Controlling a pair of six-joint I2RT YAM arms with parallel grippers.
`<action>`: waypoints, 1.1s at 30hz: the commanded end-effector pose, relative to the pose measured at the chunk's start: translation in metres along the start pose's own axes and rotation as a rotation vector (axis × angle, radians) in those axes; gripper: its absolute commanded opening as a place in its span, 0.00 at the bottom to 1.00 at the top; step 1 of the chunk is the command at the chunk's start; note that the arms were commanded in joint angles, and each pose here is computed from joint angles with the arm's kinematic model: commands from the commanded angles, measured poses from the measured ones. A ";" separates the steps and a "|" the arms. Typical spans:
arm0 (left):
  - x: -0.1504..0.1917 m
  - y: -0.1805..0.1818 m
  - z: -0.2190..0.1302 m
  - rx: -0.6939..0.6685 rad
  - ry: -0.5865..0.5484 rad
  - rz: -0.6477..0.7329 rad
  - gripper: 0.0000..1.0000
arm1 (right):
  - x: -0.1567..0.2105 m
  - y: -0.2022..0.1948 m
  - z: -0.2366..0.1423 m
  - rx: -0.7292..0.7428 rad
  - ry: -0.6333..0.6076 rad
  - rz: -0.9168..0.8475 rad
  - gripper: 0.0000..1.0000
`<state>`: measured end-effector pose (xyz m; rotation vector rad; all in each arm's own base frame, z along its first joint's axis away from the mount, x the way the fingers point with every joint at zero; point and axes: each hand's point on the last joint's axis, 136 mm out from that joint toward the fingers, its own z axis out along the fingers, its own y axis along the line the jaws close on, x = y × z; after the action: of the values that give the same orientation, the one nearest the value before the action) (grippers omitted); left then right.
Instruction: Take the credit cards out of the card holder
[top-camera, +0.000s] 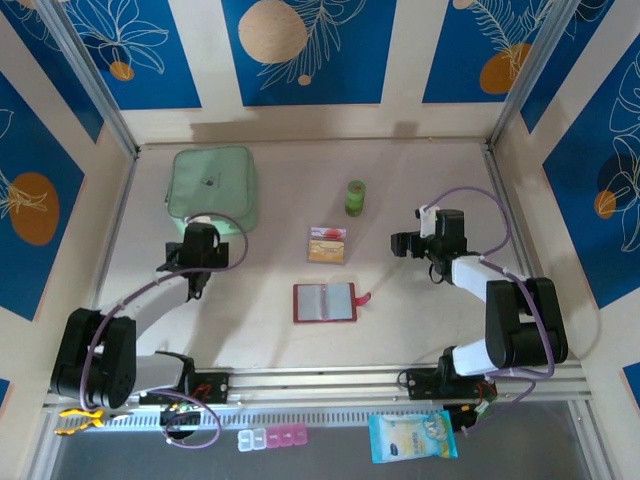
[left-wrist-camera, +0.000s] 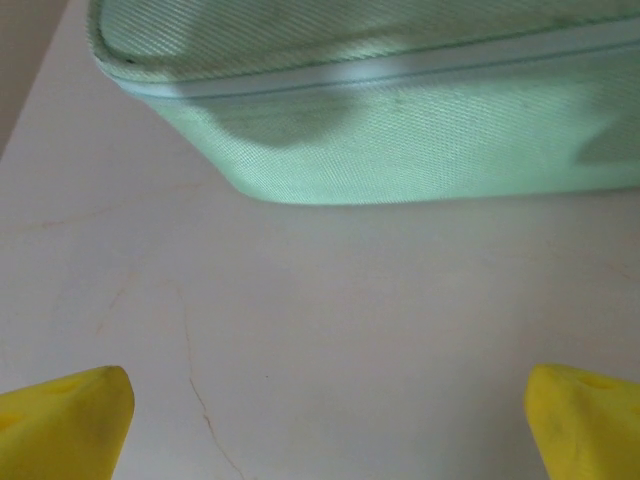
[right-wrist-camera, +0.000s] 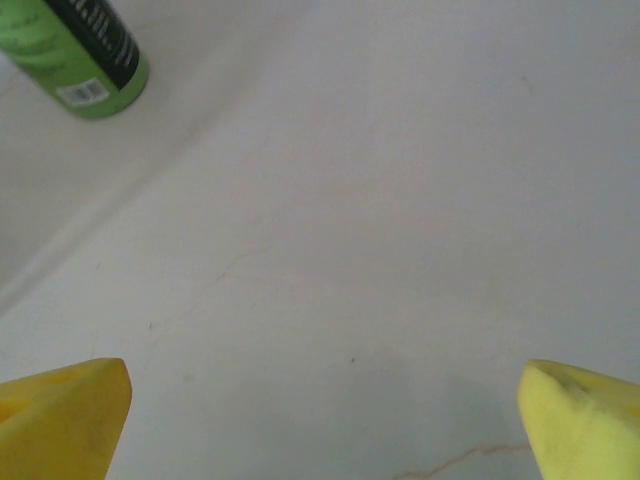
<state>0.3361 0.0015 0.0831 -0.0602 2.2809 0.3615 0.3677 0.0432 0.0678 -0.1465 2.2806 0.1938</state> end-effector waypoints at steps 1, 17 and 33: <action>-0.035 0.004 0.007 0.016 -0.194 -0.059 0.99 | -0.048 -0.008 -0.002 0.033 -0.214 0.017 0.99; -0.053 -0.015 0.027 0.261 -0.399 -0.098 0.99 | -0.038 -0.013 0.001 -0.005 -0.342 0.042 0.99; -0.047 -0.022 0.032 0.280 -0.416 -0.078 1.00 | -0.037 -0.013 0.002 -0.003 -0.328 0.045 0.99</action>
<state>0.3885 -0.0108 0.0813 0.0391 1.9342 0.0254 0.3925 0.0329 0.0853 -0.0628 1.9963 0.2192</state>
